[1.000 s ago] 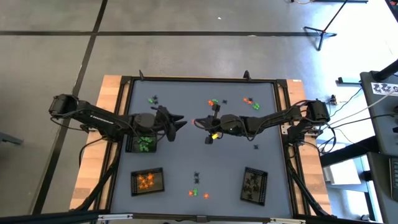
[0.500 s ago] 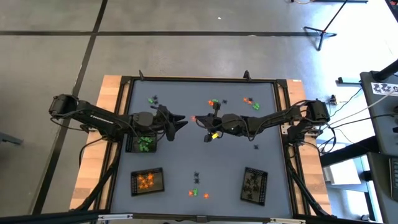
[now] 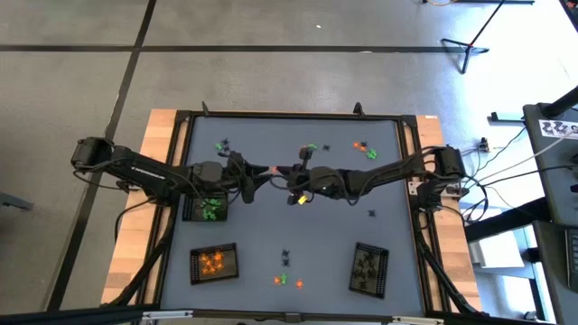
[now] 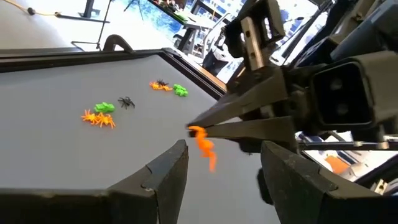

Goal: Sort Halloween decoration
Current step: Put the orange spider toy into the bottom left black bin

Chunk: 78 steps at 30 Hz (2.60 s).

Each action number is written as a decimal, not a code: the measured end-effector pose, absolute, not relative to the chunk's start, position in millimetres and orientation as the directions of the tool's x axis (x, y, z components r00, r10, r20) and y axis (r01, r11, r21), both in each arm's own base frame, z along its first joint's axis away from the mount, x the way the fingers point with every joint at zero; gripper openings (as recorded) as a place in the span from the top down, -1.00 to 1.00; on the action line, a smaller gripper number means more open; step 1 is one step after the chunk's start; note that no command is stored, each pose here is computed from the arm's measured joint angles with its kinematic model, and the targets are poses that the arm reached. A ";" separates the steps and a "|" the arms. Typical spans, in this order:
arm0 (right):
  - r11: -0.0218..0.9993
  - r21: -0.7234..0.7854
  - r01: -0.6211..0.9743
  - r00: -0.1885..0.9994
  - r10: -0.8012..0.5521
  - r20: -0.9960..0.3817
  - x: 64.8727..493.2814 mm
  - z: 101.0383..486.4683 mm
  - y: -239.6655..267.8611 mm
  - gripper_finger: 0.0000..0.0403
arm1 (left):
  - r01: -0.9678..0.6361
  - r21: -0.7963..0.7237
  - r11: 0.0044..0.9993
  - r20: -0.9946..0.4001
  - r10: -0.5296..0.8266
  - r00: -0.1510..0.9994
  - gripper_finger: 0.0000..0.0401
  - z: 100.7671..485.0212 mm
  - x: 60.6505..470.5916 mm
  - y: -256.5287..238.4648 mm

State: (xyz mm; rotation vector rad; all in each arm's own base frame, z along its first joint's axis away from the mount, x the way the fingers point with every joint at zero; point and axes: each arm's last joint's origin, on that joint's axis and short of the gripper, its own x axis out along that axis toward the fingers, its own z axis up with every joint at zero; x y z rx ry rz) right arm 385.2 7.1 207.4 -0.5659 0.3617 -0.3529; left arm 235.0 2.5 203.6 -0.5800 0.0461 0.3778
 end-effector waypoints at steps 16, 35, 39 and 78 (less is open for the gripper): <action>0.833 -0.524 0.178 0.920 -0.329 -0.212 397.1 212.0 15.0 1.00 | -0.466 -0.482 0.742 -0.204 0.422 0.883 0.03 197.3 232.8 5.0; 0.846 -0.520 0.122 0.924 -0.288 -0.252 397.6 206.5 16.1 0.99 | -0.451 -0.332 0.828 -0.211 0.401 0.891 0.95 196.8 232.9 3.6; 0.844 -0.526 0.110 0.915 -0.293 -0.279 396.6 203.8 16.1 0.85 | -0.429 -0.275 0.860 -0.217 0.379 0.900 0.96 196.4 232.9 2.9; 0.829 -0.537 0.153 0.895 -0.347 -0.280 379.8 228.9 36.6 0.04 | -0.009 -0.252 0.968 -0.857 -0.219 0.466 0.44 226.4 165.3 -178.0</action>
